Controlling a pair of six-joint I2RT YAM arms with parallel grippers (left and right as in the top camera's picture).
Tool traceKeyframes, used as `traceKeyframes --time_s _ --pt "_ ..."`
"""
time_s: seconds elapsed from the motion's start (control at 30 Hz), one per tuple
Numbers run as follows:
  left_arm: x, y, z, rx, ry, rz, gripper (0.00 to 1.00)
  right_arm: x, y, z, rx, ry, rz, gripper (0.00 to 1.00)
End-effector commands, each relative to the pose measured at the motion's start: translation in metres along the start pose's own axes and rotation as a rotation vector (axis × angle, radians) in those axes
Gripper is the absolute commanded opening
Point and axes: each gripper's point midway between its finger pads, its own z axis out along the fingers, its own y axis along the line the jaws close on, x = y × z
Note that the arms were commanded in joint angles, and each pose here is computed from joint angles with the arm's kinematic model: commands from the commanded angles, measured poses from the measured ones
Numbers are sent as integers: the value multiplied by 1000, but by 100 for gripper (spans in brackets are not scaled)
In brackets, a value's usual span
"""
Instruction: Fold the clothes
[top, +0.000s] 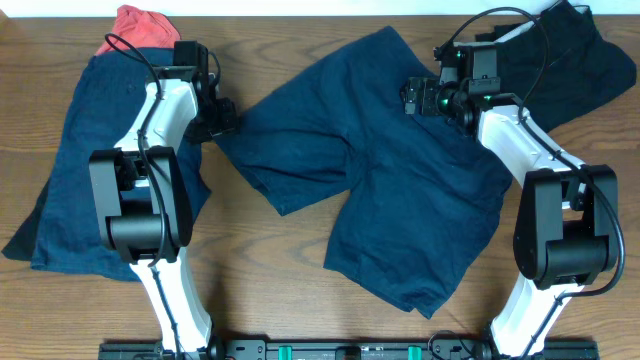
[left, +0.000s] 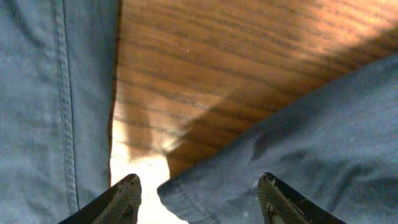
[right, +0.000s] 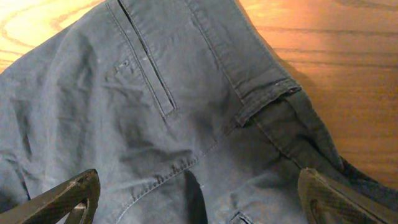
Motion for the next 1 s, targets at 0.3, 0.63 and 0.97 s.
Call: traceKeyframes --time_s 0.3,0.63,0.97 --pt "4 4 21 -12 -14 -23 41 5 5 -2 -4 22 -18 99" --pt "1 4 21 -9 -25 -49 6 5 5 -2 -3 25 -18 99" --pt "-57 -10 11 51 -265 -35 6 4 5 -2 -3 18 -38 99"
